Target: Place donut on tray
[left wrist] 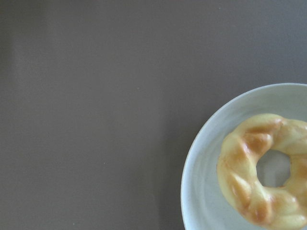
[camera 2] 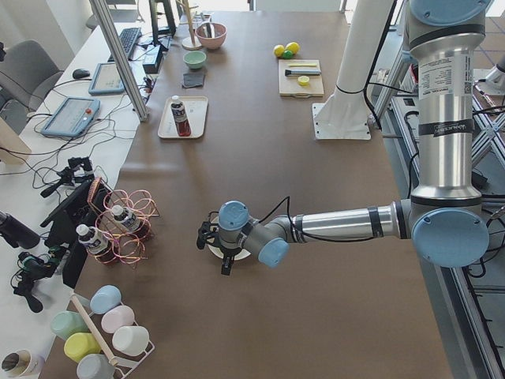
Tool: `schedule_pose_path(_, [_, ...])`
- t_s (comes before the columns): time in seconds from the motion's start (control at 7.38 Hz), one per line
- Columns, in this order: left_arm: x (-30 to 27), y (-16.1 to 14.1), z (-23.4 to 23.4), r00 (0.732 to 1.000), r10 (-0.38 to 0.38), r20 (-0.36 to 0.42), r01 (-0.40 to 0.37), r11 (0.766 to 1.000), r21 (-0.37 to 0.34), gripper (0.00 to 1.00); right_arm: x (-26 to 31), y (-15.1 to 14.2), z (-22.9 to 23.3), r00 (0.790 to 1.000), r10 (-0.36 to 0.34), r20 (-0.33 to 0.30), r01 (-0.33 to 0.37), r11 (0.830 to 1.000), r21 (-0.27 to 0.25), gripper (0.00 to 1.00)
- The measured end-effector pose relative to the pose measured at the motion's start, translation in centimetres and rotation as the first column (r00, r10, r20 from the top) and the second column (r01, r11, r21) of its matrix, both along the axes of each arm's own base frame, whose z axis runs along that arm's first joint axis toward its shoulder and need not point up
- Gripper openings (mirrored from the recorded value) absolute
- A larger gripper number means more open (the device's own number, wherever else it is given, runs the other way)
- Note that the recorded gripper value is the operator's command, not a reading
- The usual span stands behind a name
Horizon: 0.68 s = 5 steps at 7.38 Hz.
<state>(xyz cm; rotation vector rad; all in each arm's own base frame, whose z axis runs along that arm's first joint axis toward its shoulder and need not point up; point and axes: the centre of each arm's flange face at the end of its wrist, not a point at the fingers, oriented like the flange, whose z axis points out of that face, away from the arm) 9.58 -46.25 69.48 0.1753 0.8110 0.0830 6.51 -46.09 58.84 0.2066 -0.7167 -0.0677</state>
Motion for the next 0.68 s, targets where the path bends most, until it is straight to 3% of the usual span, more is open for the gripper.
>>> schedule_pose_path(0.68, [2.2,0.2,1.4,1.0,-0.004,0.007,0.004,1.0,-0.011,0.63,-0.5,0.0,0.0,1.0,-0.01,0.004,0.01,1.0,-0.001,1.0])
